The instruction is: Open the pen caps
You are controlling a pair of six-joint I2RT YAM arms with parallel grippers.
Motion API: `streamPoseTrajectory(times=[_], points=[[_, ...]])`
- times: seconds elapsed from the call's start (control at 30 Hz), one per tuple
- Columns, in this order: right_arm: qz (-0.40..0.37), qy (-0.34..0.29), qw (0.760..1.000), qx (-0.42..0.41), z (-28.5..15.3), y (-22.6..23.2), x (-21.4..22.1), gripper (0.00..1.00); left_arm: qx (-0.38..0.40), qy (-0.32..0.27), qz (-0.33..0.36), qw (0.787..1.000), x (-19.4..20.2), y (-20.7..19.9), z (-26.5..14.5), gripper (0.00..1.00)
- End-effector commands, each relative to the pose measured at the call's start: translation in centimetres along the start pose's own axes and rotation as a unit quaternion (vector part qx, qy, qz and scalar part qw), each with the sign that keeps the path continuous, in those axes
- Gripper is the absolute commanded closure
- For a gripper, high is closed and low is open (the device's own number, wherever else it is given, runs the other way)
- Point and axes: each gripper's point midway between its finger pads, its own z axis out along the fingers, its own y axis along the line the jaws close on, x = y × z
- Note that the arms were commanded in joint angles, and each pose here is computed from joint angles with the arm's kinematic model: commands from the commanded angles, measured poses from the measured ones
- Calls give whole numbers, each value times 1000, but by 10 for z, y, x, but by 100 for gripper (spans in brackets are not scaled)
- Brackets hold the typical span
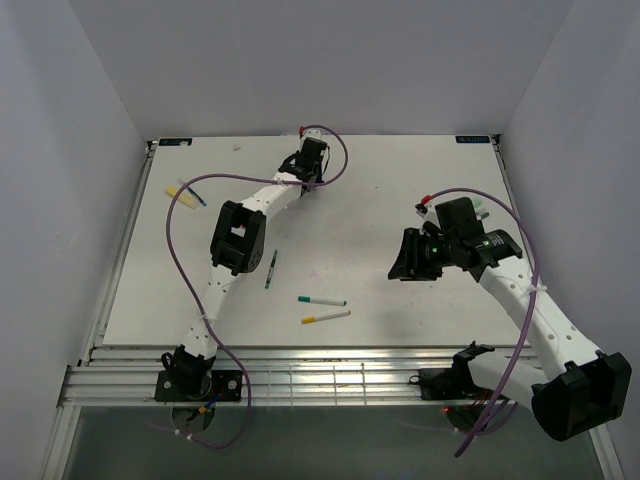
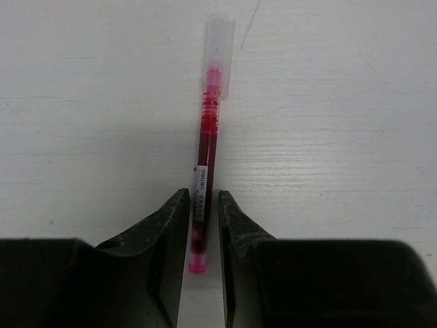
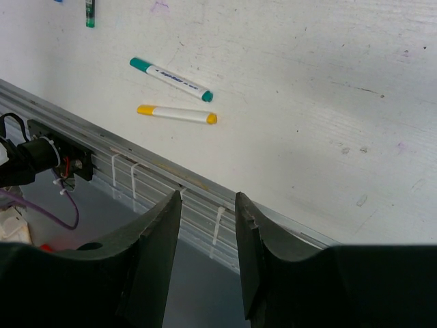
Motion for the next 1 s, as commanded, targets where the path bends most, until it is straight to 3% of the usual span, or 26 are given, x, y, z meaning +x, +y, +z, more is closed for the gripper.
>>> streamPoseTrajectory(times=[0.0, 0.17, 0.27, 0.4, 0.47, 0.5, 0.6, 0.63, 0.7, 0.73, 0.77, 0.83, 0.93, 0.97], points=[[-9, -4, 1000, 0, -6, -2, 4, 57, 17, 62, 28, 998, 48, -8, 4, 68], [-13, -6, 1000, -1, -10, 0, 0, 57, 32, 45, 30, 998, 29, -14, -2, 77], [-14, -10, 1000, -6, -12, 4, -6, 56, 40, 12, 25, 999, -6, -18, -18, 83], [-12, -6, 1000, -15, -11, 9, -13, 56, 53, -28, 1, 998, -53, -16, -45, 100], [-11, -6, 1000, -19, -11, 12, -16, 56, 65, -38, -11, 997, -71, -17, -60, 100], [-14, -12, 1000, -23, -13, 15, -21, 56, 76, -51, -18, 996, -89, -19, -78, 100], [-20, -14, 999, -24, -14, 19, -29, 56, 104, -24, -39, 994, -89, -23, -111, 100], [-23, -21, 999, -26, -16, 22, -36, 56, 117, -35, -53, 991, -108, -22, -140, 100], [-19, -33, 999, -32, -19, 27, -47, 55, 134, -2, -64, 989, -87, -20, -160, 100], [-16, -38, 998, -40, -19, 32, -55, 53, 168, -15, -71, 983, -103, -22, -198, 100], [-10, -40, 998, -47, -18, 35, -60, 51, 175, 12, -63, 983, -79, -19, -204, 100], [5, -40, 997, -69, -14, 44, -74, 45, 228, 4, -56, 972, -86, -22, -253, 100], [20, -35, 993, -108, -6, 57, -92, 42, 261, 40, -48, 963, -56, -19, -283, 100], [20, -42, 992, -121, -7, 64, -102, 41, 297, 34, -49, 953, -59, -23, -314, 100]])
